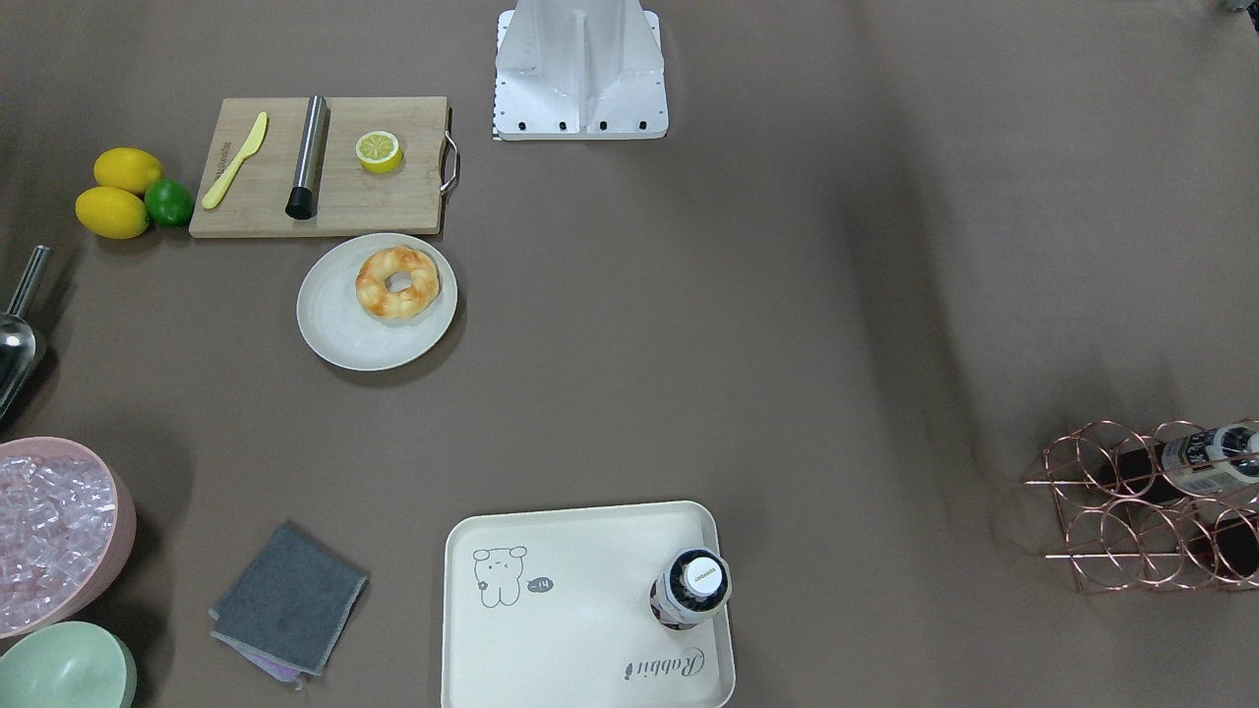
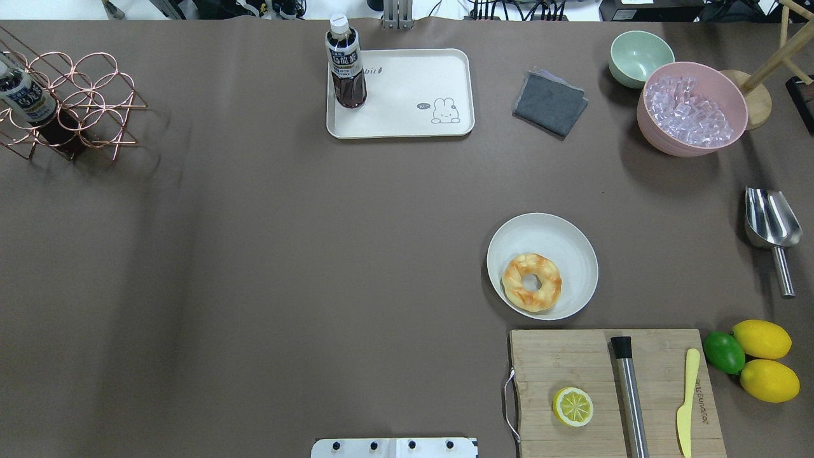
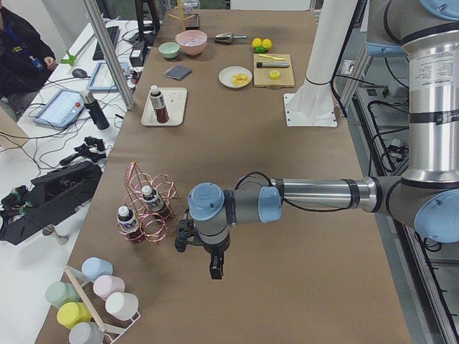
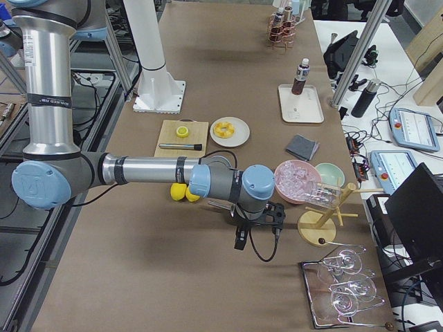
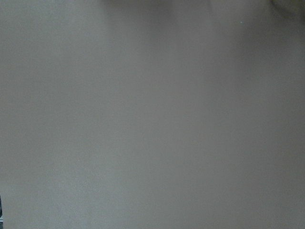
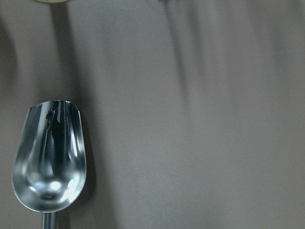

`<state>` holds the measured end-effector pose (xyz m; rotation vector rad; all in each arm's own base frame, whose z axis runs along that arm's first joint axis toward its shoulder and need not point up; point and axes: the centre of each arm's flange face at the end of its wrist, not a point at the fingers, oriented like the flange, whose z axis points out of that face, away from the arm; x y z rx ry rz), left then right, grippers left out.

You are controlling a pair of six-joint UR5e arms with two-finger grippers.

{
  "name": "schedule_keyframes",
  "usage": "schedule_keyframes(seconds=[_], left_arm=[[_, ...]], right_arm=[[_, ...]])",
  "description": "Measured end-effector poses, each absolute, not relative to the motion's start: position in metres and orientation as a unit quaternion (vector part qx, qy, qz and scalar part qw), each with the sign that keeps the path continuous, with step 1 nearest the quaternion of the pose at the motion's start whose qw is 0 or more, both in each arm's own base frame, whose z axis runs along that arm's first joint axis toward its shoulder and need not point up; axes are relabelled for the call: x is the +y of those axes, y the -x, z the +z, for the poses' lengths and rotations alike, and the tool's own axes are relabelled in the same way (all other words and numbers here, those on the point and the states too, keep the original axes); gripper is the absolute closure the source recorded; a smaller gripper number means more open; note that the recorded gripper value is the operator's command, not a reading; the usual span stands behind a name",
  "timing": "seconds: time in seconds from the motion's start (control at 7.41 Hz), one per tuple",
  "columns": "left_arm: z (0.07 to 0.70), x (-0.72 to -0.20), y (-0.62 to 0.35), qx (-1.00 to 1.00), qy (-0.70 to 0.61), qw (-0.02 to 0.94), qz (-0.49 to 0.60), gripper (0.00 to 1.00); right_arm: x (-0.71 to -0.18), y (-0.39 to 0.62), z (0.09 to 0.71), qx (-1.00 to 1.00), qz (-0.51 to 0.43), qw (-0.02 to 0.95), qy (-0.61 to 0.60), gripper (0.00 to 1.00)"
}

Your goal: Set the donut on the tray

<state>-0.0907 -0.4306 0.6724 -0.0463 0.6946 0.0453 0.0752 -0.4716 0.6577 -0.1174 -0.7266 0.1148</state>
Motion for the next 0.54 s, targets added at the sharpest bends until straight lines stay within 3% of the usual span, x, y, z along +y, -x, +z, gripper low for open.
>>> schedule_keyframes(seconds=[0.54], left_arm=[[0.6695,-0.4336,0.0931,0.335,0.019,0.942,0.021,0.02]], right_arm=[[-0.4719,-0.0732,0.6579,-0.354,0.053,0.932,0.058,0.00]])
